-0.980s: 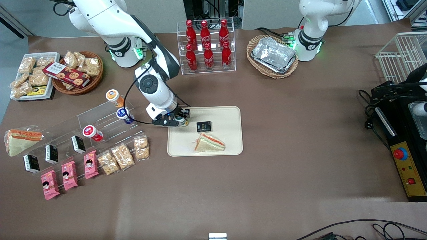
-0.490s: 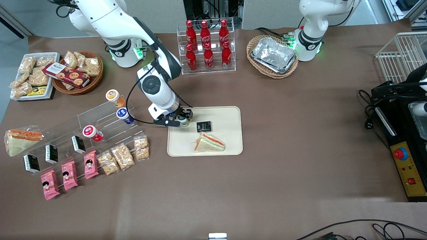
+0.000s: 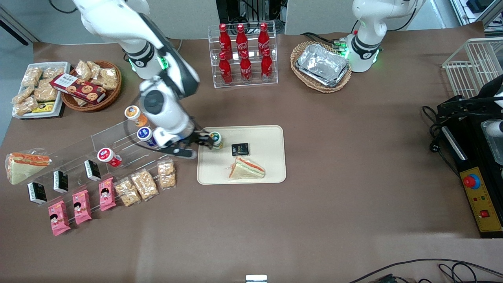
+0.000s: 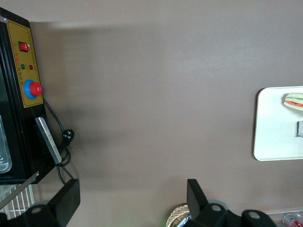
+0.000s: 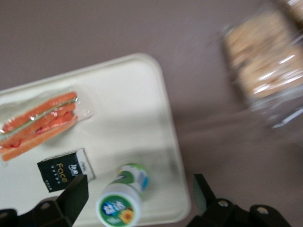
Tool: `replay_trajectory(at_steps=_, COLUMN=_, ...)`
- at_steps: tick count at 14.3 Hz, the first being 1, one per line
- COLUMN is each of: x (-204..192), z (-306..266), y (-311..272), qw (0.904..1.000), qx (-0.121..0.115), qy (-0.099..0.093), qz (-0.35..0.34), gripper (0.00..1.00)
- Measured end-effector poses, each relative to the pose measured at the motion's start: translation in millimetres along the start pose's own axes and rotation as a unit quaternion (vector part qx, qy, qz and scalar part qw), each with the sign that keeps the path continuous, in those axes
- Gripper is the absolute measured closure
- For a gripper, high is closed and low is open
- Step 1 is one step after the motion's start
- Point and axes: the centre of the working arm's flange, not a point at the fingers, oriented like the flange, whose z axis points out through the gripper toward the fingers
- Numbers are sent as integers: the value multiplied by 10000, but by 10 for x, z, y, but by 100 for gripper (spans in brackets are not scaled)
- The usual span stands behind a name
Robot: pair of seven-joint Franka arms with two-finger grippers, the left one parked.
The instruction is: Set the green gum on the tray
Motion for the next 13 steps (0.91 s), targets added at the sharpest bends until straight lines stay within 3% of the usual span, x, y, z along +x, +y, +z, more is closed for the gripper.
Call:
replay_trajectory(at_steps=4, x=506, z=-1159, y=617, qw=9996, qx=-90, qy=-217, qz=-166, gripper=1)
replay_trajectory(at_steps=7, x=654, z=-1824, y=935, qw=9989, qx=-117, qy=-373, qz=-266, gripper=0)
replay_trajectory(at_steps=13, x=809, z=-2724, y=2058, qw=9961, qx=21, qy=-372, qz=-801, gripper=0)
